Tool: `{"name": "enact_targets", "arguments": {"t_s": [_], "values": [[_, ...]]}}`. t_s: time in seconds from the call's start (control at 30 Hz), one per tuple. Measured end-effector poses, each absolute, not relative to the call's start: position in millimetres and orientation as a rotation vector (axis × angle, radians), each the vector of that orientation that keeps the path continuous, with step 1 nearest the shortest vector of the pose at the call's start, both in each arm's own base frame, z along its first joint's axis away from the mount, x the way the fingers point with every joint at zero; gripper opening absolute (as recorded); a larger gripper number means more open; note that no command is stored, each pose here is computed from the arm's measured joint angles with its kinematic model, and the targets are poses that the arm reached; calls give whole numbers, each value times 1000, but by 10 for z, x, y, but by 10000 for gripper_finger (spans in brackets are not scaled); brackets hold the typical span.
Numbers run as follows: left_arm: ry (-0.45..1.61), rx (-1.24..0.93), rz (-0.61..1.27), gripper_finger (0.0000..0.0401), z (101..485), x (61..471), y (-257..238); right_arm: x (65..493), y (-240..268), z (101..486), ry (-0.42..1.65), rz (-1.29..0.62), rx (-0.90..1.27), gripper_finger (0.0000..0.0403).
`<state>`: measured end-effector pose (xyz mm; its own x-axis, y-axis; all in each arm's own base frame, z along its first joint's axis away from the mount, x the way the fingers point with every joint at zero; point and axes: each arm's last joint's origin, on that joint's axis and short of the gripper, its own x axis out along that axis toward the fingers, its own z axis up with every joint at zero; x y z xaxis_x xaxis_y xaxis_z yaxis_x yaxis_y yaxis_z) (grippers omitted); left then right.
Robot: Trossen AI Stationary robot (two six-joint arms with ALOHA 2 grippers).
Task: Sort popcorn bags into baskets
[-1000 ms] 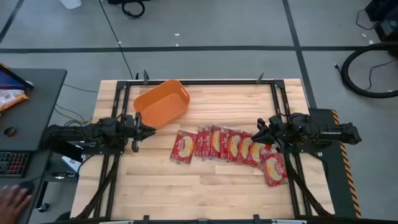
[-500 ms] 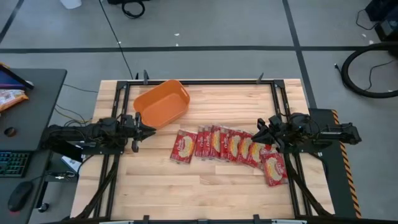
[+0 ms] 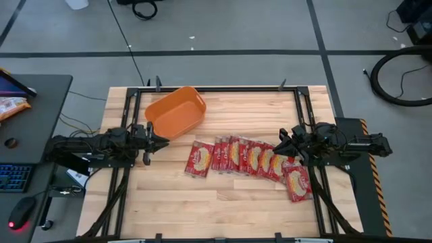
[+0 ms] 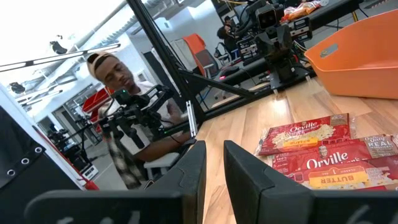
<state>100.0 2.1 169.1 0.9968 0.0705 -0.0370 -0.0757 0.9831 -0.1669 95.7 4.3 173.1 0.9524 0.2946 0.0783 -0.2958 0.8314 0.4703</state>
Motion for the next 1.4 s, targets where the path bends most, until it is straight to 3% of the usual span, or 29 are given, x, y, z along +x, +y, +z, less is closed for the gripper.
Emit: {"name": "enact_targets", "arguments": {"t_s": [0.77,1.23,1.4], "values": [[30,-171,74,66,1692,999,21,957,43,1732,-3,313,499,61],[-141,-393,57,66,1849,992,25,957,44,1731,-2,314,499,61],[-142,-432,-105,66,1891,1011,-20,957,43,1732,-3,313,499,61]]}}
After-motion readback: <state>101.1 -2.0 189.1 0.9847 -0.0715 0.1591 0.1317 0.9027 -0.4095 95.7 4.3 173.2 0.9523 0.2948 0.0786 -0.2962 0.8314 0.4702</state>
